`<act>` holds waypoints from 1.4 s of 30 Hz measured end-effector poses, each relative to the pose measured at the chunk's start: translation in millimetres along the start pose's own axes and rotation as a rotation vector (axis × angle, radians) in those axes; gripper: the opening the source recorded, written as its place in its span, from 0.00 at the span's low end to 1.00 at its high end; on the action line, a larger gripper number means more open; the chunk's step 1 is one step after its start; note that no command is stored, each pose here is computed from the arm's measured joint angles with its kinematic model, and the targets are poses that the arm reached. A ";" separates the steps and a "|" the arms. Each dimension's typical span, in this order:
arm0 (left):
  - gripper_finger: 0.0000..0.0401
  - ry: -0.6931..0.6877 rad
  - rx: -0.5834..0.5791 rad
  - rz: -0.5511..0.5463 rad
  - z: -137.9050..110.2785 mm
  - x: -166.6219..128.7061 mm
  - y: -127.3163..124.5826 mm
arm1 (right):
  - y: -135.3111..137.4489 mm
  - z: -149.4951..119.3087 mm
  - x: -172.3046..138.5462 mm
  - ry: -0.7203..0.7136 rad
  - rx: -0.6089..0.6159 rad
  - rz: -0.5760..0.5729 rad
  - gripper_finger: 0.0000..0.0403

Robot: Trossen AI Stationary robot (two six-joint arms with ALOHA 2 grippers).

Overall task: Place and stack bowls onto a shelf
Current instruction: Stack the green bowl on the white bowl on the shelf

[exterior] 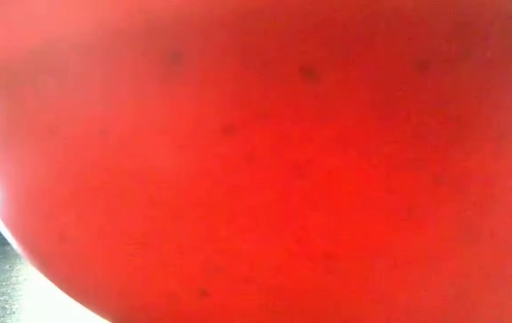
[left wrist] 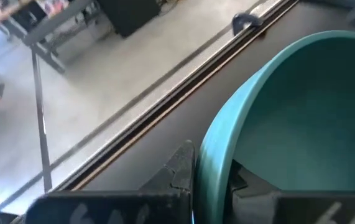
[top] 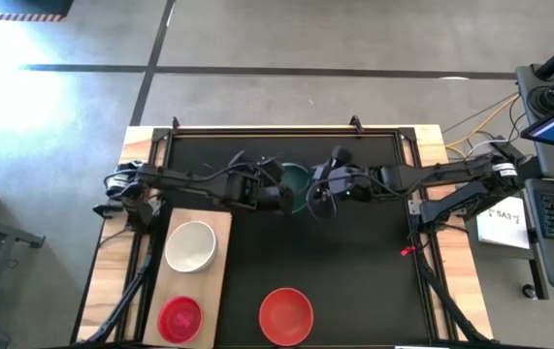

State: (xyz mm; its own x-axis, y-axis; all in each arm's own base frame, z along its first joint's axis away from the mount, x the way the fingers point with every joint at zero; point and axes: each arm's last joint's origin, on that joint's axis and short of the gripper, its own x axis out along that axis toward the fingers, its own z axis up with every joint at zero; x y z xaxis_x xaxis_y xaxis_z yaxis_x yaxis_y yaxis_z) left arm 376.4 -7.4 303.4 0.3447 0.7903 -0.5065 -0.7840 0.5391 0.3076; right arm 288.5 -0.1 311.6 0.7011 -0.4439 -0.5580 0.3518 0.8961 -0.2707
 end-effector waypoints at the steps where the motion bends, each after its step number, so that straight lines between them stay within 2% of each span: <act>1: 0.00 0.016 -0.002 -0.002 -0.1 4.4 2.0 | -1.7 -1.2 0.5 0.013 0.008 -0.005 0.58; 8: 0.00 0.133 0.007 0.041 -4.2 39.6 22.8 | -10.4 -14.0 -1.5 0.138 0.036 -0.033 0.58; 13: 0.00 0.196 -0.019 0.042 1.9 62.4 40.6 | -12.1 -27.3 -4.7 0.265 0.020 -0.049 0.58; 21: 0.00 0.263 -0.010 -0.155 34.6 78.1 68.0 | -18.2 -54.4 -1.5 0.414 -0.051 -0.104 0.56; 24: 0.00 0.277 -0.036 -0.289 52.5 75.1 79.3 | -23.8 -65.3 2.3 0.457 -0.048 -0.126 0.56; 29: 0.01 0.319 -0.038 -0.489 73.1 50.2 86.5 | -36.3 -79.0 3.1 0.473 -0.011 -0.159 0.56; 36: 0.03 0.436 0.113 -0.608 65.7 -30.0 63.9 | -46.7 -99.7 -3.4 0.443 0.039 -0.182 0.56; 38: 0.03 0.468 0.147 -0.606 57.7 -55.9 56.6 | -47.1 -105.7 -5.5 0.421 0.066 -0.184 0.56; 41: 0.03 0.527 0.186 -0.496 40.1 -87.9 53.8 | -46.6 -112.4 -7.5 0.378 0.125 -0.159 0.56; 42: 0.03 0.527 0.164 -0.481 36.4 -95.7 51.5 | -45.8 -114.4 -8.1 0.369 0.138 -0.129 0.56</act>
State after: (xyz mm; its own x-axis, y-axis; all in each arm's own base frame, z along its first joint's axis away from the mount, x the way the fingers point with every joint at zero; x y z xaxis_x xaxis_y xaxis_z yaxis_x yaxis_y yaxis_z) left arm 321.8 -44.6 397.1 0.3051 0.2329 -0.9234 -0.5070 0.8605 0.0495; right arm 195.8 -36.8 238.8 0.3850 -0.4978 -0.7771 0.5198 0.8127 -0.2631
